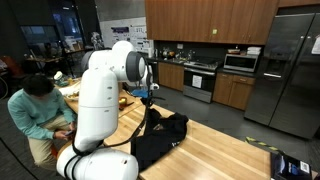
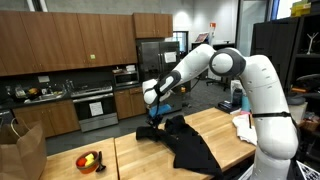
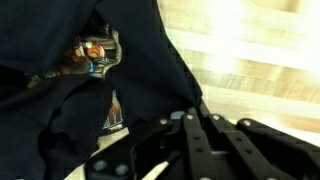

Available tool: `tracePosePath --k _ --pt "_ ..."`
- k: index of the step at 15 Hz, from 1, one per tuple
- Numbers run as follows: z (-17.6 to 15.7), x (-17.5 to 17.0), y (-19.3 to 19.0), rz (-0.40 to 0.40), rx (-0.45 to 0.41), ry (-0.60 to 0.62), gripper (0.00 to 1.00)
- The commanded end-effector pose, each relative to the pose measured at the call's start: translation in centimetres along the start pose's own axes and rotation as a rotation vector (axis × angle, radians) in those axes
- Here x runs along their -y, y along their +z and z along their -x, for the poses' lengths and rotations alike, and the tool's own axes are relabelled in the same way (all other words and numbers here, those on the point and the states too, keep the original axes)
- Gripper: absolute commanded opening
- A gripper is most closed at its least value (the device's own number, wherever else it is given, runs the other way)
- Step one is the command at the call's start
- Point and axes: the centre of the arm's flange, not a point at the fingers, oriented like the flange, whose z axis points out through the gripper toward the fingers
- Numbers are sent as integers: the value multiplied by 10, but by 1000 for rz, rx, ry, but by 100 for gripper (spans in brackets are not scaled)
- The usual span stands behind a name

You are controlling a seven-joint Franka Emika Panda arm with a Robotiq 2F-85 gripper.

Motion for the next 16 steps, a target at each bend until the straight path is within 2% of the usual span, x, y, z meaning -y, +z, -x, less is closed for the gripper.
tracePosePath --k 1,2,3,6,9,10,11,12,16 --pt "4 1 -17 29 -37 14 31" --pt "8 -11 -25 43 -43 42 35" --pt "0 3 -6 18 -21 7 16" --pt "-2 -5 -16 23 -38 29 34" --pt "-2 -8 -18 24 -41 33 35" --pt "-1 -7 -17 25 -41 32 60" --pt "-5 -5 -18 54 -50 37 61" --pt "-3 -3 -20 49 -51 35 65" --pt "24 -9 -12 137 -42 134 89"
